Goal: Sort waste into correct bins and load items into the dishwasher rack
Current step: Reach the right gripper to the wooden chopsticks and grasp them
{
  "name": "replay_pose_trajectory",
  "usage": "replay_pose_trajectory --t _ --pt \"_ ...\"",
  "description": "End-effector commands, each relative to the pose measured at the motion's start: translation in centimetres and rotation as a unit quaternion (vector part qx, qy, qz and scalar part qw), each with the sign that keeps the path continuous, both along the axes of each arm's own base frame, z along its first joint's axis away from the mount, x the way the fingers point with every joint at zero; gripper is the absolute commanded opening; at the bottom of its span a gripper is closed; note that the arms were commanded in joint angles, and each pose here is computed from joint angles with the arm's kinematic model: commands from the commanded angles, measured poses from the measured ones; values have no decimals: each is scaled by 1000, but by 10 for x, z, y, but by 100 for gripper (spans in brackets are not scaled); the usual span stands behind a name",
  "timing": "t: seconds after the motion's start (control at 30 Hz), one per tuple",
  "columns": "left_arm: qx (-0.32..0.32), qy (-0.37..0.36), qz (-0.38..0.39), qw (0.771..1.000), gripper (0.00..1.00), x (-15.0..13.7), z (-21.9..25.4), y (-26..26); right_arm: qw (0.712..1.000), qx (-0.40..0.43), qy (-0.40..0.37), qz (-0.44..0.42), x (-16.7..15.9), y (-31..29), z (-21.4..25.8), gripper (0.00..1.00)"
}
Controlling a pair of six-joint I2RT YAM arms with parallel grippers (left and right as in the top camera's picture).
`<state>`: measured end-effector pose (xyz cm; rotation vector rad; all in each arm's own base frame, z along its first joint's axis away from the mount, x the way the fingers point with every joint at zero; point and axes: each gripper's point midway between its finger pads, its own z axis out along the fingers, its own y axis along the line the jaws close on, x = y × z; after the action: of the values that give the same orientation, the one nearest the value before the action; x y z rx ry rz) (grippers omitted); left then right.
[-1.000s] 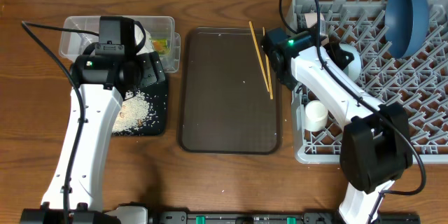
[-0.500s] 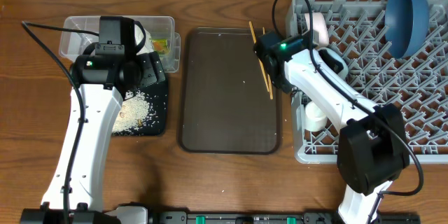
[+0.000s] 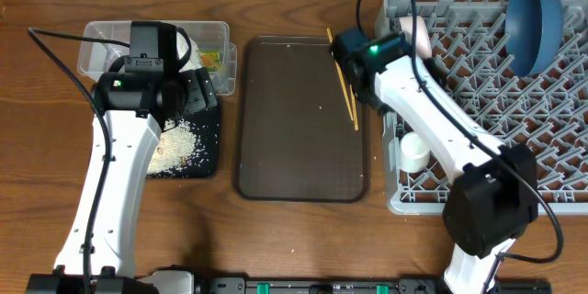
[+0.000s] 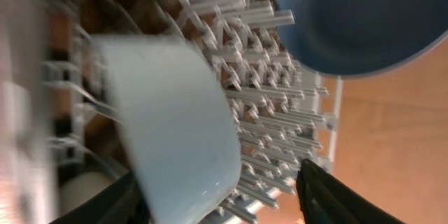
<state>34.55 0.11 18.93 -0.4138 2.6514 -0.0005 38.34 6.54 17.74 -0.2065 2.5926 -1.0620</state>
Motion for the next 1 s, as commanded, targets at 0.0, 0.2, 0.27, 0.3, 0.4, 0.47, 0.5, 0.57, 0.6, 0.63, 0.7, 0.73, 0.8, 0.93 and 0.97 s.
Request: replay_pose_trajectory --t 0.0,0.2,0.27,0.3,0.4,0.47,0.5,0.57,0.6,0.63,0.7,0.73,0.8,0.93,0.97 --pt "6 5 4 1000 91 0 -3 4 996 77 -15 40 7 24 29 67" --pt "6 5 4 1000 91 0 -3 4 987 141 -15 74 18 50 30 69" --pt "6 5 4 1000 91 0 -3 4 982 169 -15 80 20 59 27 69" --pt "6 5 4 1000 91 0 -3 4 979 186 -16 84 21 65 25 69" --pt "6 4 4 1000 91 0 -3 4 959 261 -16 105 27 95 20 61" --pt "6 4 4 1000 91 0 -3 4 942 313 -27 123 35 117 20 56" --pt "6 4 4 1000 91 0 -3 4 932 336 -41 126 41 127 22 53" --pt "6 4 4 1000 91 0 -3 4 922 361 -75 117 55 135 24 50" --pt "6 4 4 1000 91 0 -3 4 919 366 -83 117 60 139 24 50" --pt "6 4 4 1000 91 0 -3 4 916 372 -91 118 66 142 22 50" --pt "6 3 4 1000 91 1 -2 4 909 387 -93 123 74 153 14 50" --pt "6 1 4 1000 91 1 -2 4 907 393 -90 125 77 157 9 50" --pt "6 1 4 1000 91 2 -2 4 906 396 -84 125 83 162 -5 50" --pt "6 1 4 1000 91 1 -2 4 914 387 -64 106 93 159 -42 50" --pt "6 1 4 1000 91 1 -2 4 916 385 -58 96 95 155 -52 50"
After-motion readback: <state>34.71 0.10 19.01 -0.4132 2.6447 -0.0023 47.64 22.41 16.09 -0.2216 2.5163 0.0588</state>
